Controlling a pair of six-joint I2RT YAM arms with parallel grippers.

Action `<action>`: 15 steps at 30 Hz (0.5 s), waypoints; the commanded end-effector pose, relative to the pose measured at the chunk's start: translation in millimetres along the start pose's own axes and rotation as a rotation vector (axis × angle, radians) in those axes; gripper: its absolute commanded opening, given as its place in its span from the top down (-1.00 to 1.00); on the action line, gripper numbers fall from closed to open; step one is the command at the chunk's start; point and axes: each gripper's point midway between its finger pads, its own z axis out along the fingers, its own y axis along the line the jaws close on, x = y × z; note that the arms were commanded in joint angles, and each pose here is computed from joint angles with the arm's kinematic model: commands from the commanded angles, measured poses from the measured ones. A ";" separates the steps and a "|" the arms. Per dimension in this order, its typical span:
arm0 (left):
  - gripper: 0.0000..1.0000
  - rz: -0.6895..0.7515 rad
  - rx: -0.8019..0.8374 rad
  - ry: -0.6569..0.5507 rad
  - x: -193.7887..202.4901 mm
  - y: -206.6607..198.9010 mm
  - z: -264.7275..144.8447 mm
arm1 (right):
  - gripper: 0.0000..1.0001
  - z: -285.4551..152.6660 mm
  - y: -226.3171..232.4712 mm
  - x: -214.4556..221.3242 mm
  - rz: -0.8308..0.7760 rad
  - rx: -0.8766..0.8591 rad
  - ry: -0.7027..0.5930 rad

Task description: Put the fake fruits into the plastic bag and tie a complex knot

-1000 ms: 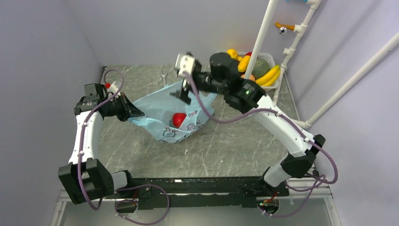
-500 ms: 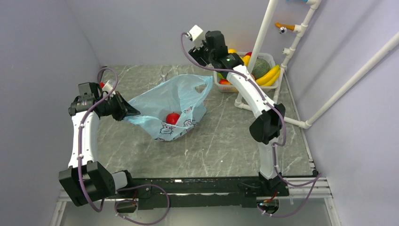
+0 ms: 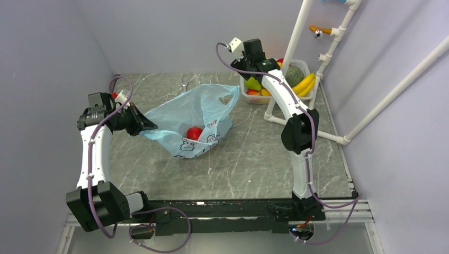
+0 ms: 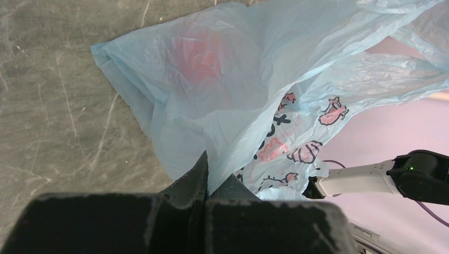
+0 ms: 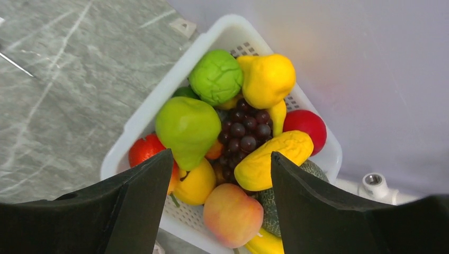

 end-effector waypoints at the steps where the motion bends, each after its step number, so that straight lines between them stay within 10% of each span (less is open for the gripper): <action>1: 1.00 0.015 0.027 -0.028 -7.2 -11.8 -6.6 | -0.40 17.1 5.1 27.3 -0.013 -0.035 0.061; 15: 1.00 0.014 0.044 -0.026 -5.0 -13.7 -6.1 | -0.62 52.5 25.8 68.3 -0.033 -0.114 0.132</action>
